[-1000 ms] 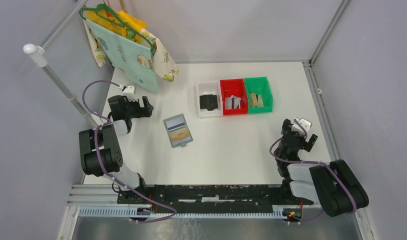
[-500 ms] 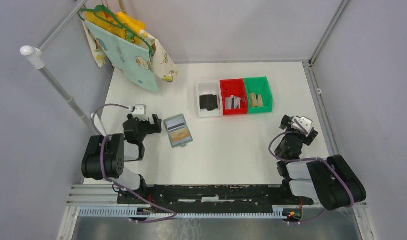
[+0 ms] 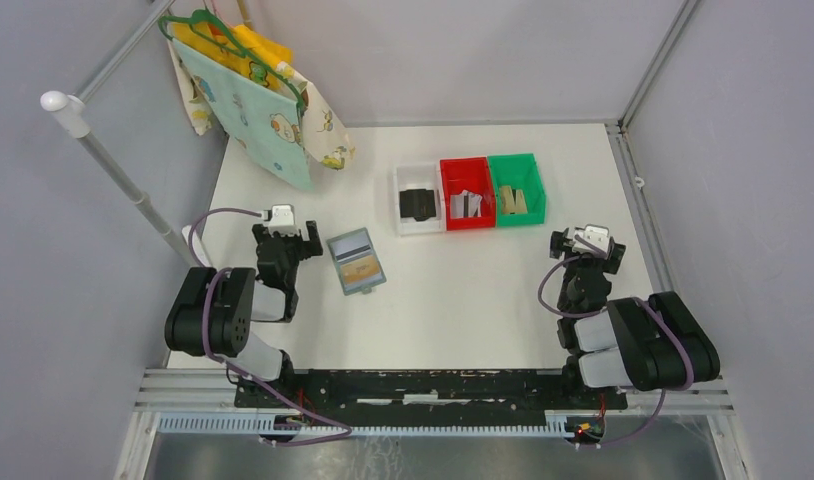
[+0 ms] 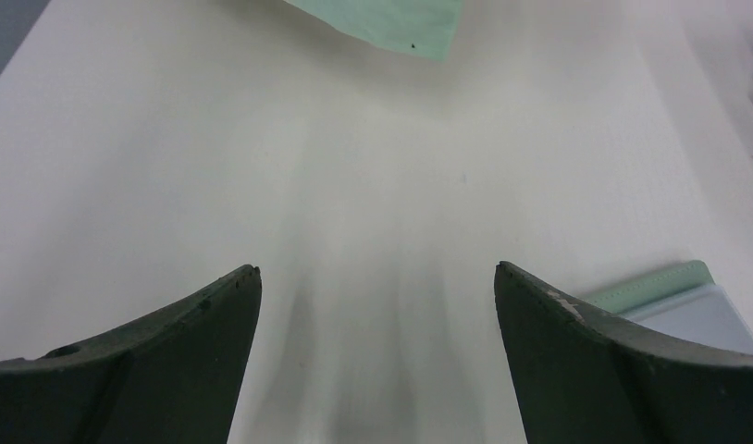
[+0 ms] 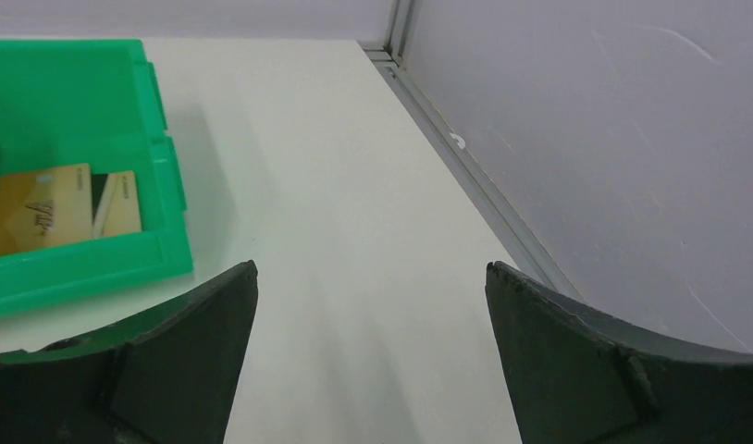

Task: Take the credit cards out of the card holder
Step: Reset both arms

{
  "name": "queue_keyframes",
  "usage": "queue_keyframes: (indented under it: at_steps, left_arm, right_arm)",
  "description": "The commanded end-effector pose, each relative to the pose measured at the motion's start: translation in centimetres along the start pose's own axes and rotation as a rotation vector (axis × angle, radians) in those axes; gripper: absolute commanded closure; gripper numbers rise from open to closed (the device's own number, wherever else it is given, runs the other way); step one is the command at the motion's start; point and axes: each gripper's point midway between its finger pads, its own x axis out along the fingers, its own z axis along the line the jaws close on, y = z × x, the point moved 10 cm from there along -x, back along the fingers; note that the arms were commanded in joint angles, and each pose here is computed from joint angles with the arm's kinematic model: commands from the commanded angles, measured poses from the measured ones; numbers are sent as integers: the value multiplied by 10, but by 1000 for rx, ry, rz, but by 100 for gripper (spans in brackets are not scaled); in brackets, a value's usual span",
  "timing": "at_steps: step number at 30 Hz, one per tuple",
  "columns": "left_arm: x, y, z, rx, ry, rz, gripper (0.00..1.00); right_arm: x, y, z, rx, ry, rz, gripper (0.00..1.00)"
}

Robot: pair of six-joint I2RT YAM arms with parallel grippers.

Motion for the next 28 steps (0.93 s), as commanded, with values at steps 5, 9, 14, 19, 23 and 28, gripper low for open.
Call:
queue_keyframes:
  at_steps: [5,9,14,19,23,28]
  left_arm:
    - [11,-18,8,-11,-92,-70,0]
    - [11,-17,8,-11,-92,-69,0]
    - [11,-18,8,-11,-92,-69,0]
    - [12,-17,8,-11,-93,-67,0]
    - [14,-16,9,-10,-92,-57,0]
    - [11,-17,9,-11,-91,-68,0]
  right_arm:
    - [-27,24,-5,-37,-83,75,2]
    - [-27,24,-5,-36,-85,74,2]
    - [-27,24,-5,-36,-85,74,2]
    - [-27,24,-5,-36,-86,74,2]
    - [-27,25,-5,-37,-86,75,2]
    - [-28,25,-5,-36,-85,75,2]
